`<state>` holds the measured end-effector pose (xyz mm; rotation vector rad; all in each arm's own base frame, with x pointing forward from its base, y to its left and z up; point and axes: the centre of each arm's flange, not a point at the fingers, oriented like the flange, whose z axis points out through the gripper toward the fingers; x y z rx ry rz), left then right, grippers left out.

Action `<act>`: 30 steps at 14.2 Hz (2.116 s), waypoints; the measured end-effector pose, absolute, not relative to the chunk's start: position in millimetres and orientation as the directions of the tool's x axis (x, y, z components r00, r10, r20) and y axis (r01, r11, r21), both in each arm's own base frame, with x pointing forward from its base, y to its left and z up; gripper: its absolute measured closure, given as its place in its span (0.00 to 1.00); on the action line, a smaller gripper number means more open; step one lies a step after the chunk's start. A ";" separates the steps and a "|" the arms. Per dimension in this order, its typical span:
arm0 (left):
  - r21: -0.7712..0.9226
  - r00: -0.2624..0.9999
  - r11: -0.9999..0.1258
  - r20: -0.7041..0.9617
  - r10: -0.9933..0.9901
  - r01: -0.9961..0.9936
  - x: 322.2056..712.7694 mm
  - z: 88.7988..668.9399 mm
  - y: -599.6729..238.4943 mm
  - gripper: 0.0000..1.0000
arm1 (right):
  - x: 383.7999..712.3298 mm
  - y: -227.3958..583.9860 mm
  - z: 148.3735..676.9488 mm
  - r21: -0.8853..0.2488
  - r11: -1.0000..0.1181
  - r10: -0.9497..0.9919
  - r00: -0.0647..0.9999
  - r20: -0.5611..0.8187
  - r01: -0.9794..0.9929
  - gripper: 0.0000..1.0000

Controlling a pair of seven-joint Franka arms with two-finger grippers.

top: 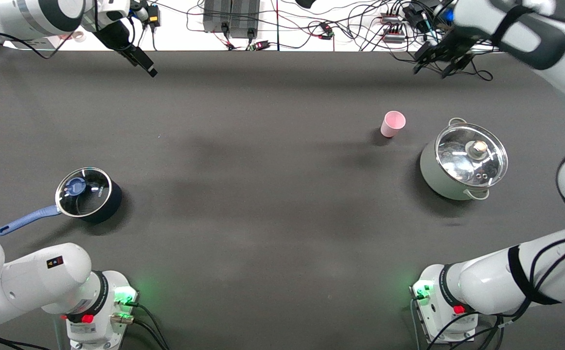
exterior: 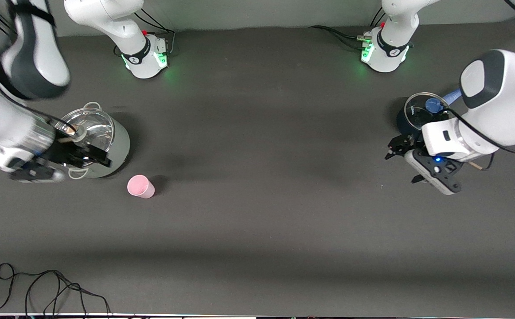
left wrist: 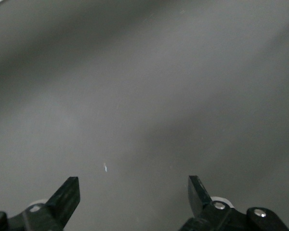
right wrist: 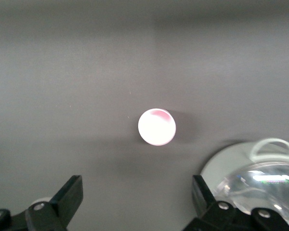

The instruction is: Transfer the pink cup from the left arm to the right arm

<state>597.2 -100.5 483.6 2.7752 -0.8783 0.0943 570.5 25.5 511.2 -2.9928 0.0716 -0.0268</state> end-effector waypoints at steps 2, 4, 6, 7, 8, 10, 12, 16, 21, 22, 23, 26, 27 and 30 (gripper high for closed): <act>0.204 0.894 -0.871 0.054 -0.445 -0.446 590.3 487.5 -88.9 0.00 | 560.8 22.8 560.2 -0.139 -0.990 -0.026 1.000 -0.008 -0.027 0.00; 0.202 0.940 -0.922 -0.022 -0.340 -0.329 584.0 494.6 -74.4 0.00 | 553.5 12.8 600.8 -0.115 -0.993 -0.022 0.999 -0.026 -0.025 0.00; 0.175 0.961 -0.953 -0.083 -0.264 -0.246 580.9 511.0 -64.8 0.00 | 546.8 -2.2 630.9 -0.105 -0.994 -0.039 0.999 -0.031 -0.042 0.00; 0.165 0.972 -0.967 -0.105 -0.212 -0.193 579.7 518.8 -63.0 0.00 | 544.0 -8.0 639.6 -0.103 -0.993 -0.046 0.998 -0.036 -0.050 0.00; 0.154 0.980 -0.979 -0.121 -0.155 -0.136 578.8 524.6 -62.3 0.00 | 542.0 -11.7 643.1 -0.098 -0.994 -0.050 0.998 -0.043 -0.054 0.00; 0.119 0.987 -0.992 -0.151 -0.057 -0.039 577.1 529.4 -59.2 0.00 | 543.3 -14.0 639.3 -0.078 -0.995 -0.050 0.997 -0.055 -0.055 0.00; 0.090 0.986 -0.996 -0.165 0.003 0.019 577.0 531.3 -48.2 0.00 | 547.5 -13.2 631.9 -0.069 -0.996 -0.050 0.996 -0.068 -0.055 0.00; 0.072 0.981 -0.995 -0.186 0.049 0.064 576.1 543.0 -22.1 0.00 | 549.5 -11.6 628.2 -0.066 -0.996 -0.047 0.996 -0.075 -0.052 0.00; 0.042 0.985 -0.998 -0.168 0.049 0.057 576.7 558.1 -19.2 0.00 | 549.5 -9.3 629.0 -0.066 -0.997 -0.043 0.996 -0.074 -0.047 0.00; 0.035 0.987 -0.998 -0.157 0.044 0.050 577.7 557.6 -21.6 0.00 | 549.4 -9.1 629.1 -0.066 -0.997 -0.042 0.996 -0.074 -0.047 0.00; 0.030 0.988 -0.999 -0.148 0.035 0.040 578.2 557.5 -24.5 0.00 | 549.4 -9.3 629.2 -0.066 -0.997 -0.042 0.996 -0.074 -0.047 0.00; 0.018 0.993 -1.000 -0.114 0.018 0.020 574.4 558.7 -29.8 0.00 | 548.8 -12.5 628.7 -0.057 -0.997 -0.047 0.996 -0.079 -0.052 0.00; 0.012 0.994 -1.000 -0.105 0.018 0.019 571.8 558.2 -30.3 0.00 | 548.3 -16.0 628.4 -0.056 -0.997 -0.052 0.995 -0.082 -0.057 0.00; -0.006 0.996 -1.000 -0.092 0.017 0.017 567.4 558.4 -24.2 0.00 | 546.9 -24.2 629.1 -0.059 -0.996 -0.059 0.995 -0.085 -0.064 0.00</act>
